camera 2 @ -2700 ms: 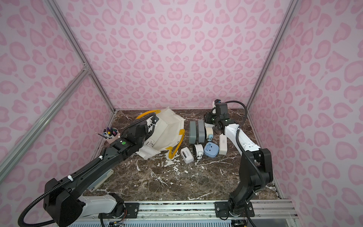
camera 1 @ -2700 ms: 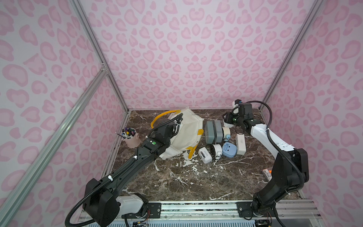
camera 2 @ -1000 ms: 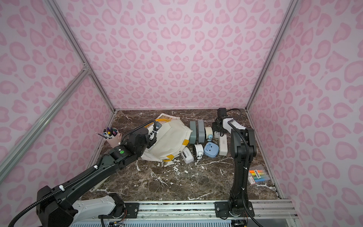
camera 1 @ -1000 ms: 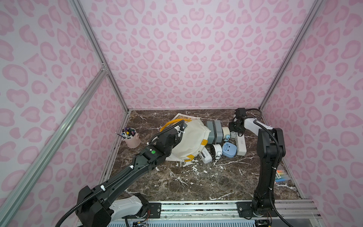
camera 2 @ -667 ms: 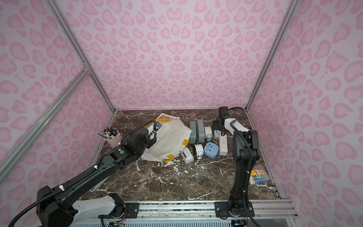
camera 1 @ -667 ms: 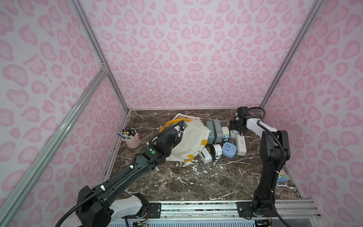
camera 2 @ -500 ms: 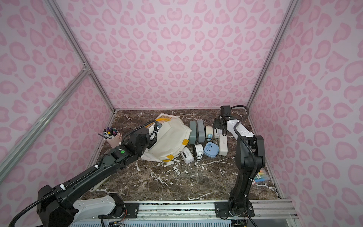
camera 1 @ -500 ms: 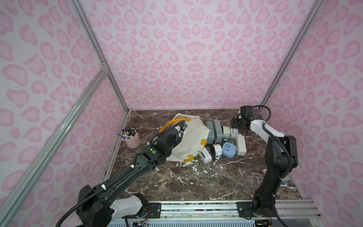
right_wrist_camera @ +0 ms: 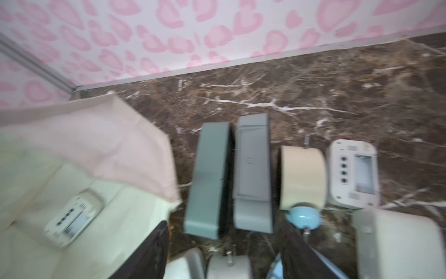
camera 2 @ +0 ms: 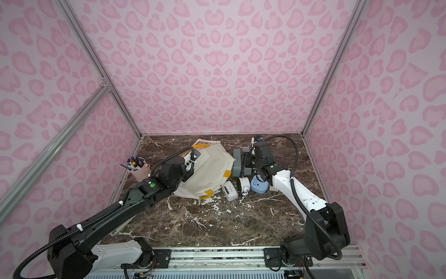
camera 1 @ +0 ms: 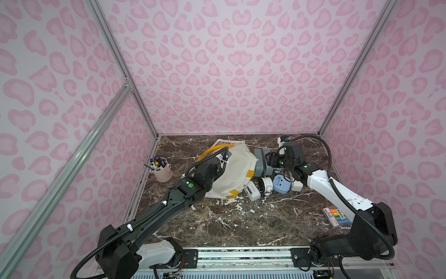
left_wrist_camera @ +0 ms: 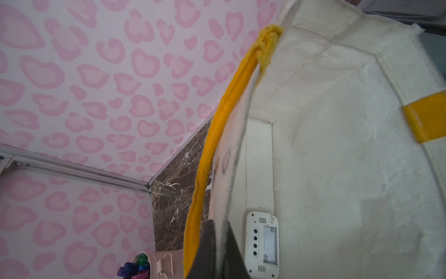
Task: Take the alarm clock out of the canvas bag
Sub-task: Place the alarm at the center of the board, then pick up the alarm from the canvas bag.
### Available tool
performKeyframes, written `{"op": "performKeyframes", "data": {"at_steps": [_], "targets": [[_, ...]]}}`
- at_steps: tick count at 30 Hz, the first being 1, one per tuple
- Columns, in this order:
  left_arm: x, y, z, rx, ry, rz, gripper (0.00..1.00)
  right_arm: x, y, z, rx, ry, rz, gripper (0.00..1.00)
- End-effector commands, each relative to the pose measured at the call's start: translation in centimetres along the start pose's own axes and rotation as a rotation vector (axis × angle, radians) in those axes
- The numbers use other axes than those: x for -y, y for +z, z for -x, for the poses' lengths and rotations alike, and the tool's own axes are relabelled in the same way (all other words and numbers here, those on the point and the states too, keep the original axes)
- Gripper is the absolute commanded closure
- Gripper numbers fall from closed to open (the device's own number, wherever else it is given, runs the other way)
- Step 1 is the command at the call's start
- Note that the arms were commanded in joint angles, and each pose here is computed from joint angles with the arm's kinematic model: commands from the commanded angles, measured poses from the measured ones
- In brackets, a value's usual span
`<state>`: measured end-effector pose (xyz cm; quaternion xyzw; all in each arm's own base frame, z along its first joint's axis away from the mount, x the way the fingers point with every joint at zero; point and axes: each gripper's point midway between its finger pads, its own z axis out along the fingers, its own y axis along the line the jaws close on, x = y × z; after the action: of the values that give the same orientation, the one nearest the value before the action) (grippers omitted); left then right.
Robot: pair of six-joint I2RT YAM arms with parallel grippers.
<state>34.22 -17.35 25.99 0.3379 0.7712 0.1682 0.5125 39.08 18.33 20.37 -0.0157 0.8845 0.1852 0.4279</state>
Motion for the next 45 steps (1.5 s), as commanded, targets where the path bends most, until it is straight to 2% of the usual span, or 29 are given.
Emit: {"op": "performKeyframes", "data": {"at_steps": [1, 5, 14, 21, 27, 31, 37, 39, 45], "targets": [[-0.4, -0.1, 1.3, 0.044, -0.035, 0.003, 0.97, -5.2, 0.0, -1.3, 0.018, -0.010, 0.141, 0.30], [-0.4, 0.2, 1.5, 0.050, -0.046, 0.013, 0.97, -10.1, 1.7, -6.0, -0.099, -0.081, 0.274, 0.33], [-0.6, 1.1, 2.3, 0.065, -0.072, 0.036, 0.97, -15.3, 4.2, -12.6, -0.296, -0.223, 0.433, 0.36], [-1.5, 2.0, 2.3, 0.049, -0.099, 0.090, 0.97, -19.6, 4.0, -16.7, -0.383, -0.373, 0.557, 0.38], [-2.4, 2.3, 2.6, 0.065, -0.150, 0.122, 0.97, -22.4, 4.6, -19.7, -0.420, -0.453, 0.609, 0.39], [-3.0, 2.2, 2.9, 0.082, -0.203, 0.135, 0.97, -23.8, 6.0, -19.7, -0.361, -0.406, 0.576, 0.38], [-2.5, 1.5, 4.0, 0.157, -0.312, 0.060, 0.97, -25.5, 8.6, -19.5, -0.279, -0.341, 0.474, 0.38], [-1.9, 1.2, 4.0, 0.169, -0.344, 0.026, 0.97, -25.1, 9.2, -19.4, -0.292, -0.354, 0.404, 0.37], [-1.1, 0.4, 3.5, 0.174, -0.383, -0.033, 0.97, -22.4, 9.7, -18.0, -0.276, -0.318, 0.332, 0.31]]}}
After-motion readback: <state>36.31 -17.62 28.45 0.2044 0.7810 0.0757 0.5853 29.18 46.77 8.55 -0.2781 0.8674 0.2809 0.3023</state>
